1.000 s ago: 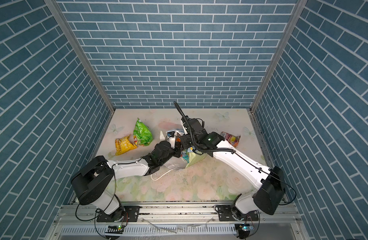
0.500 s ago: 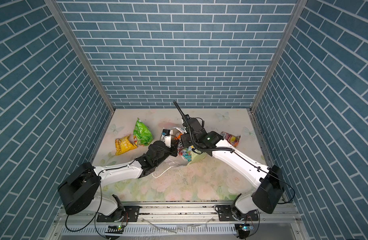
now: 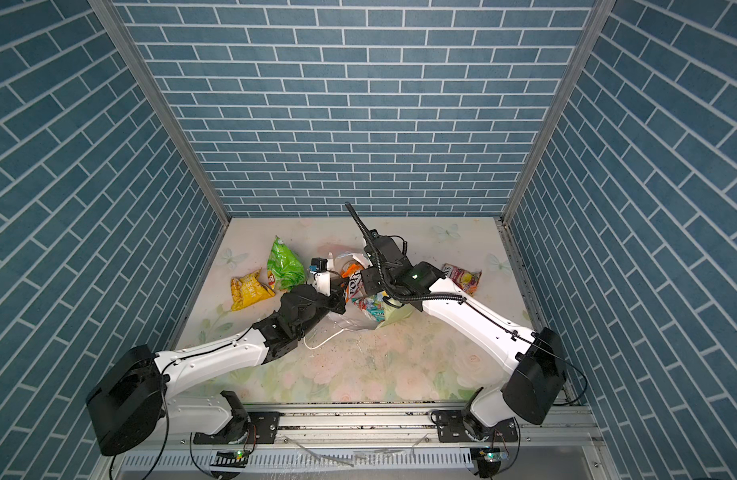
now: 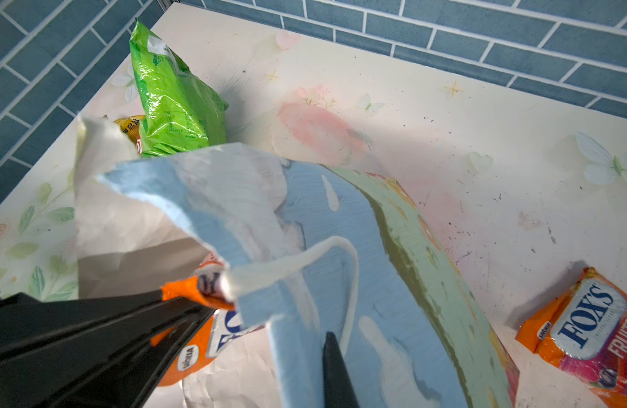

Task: Take the snacks out of the paper bag
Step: Pick up the snack from the paper bag.

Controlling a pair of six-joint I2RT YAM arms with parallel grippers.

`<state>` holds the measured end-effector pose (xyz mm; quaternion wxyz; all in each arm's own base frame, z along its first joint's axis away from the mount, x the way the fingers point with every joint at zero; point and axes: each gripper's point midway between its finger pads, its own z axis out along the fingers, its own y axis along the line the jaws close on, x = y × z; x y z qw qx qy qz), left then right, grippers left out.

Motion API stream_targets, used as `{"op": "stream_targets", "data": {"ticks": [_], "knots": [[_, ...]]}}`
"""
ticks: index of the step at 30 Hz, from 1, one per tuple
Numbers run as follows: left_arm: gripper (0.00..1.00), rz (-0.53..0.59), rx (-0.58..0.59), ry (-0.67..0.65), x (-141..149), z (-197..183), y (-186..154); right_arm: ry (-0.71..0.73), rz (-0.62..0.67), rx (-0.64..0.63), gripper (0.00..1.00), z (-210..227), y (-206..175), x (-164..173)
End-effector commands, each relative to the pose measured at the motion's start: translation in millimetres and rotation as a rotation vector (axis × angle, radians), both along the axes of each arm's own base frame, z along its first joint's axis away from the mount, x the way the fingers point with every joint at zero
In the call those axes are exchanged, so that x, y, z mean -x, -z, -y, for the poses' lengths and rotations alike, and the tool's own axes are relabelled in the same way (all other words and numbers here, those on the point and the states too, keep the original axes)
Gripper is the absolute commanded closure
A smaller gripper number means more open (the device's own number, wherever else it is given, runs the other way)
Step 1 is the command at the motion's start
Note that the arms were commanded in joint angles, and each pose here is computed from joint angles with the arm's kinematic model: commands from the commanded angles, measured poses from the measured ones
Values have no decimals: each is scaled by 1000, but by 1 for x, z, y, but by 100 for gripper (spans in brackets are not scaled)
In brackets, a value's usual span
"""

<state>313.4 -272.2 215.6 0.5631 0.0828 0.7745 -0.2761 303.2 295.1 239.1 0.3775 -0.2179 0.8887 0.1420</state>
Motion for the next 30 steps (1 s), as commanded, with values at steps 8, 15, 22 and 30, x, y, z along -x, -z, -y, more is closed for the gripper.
{"op": "stream_targets", "data": {"ticks": [8, 15, 22, 30], "knots": [[100, 32, 31, -53, 6, -22, -19, 51, -16, 17, 100, 3, 8, -6], [100, 24, 106, -87, 14, -36, -34, 44, -8, 17, 100, 4, 6, -6], [100, 7, 144, -96, 24, -47, -52, 41, 7, 5, 100, 3, 3, -6], [100, -26, 159, -82, 34, -52, -68, 30, 23, 11, 100, 4, 1, -6]]}}
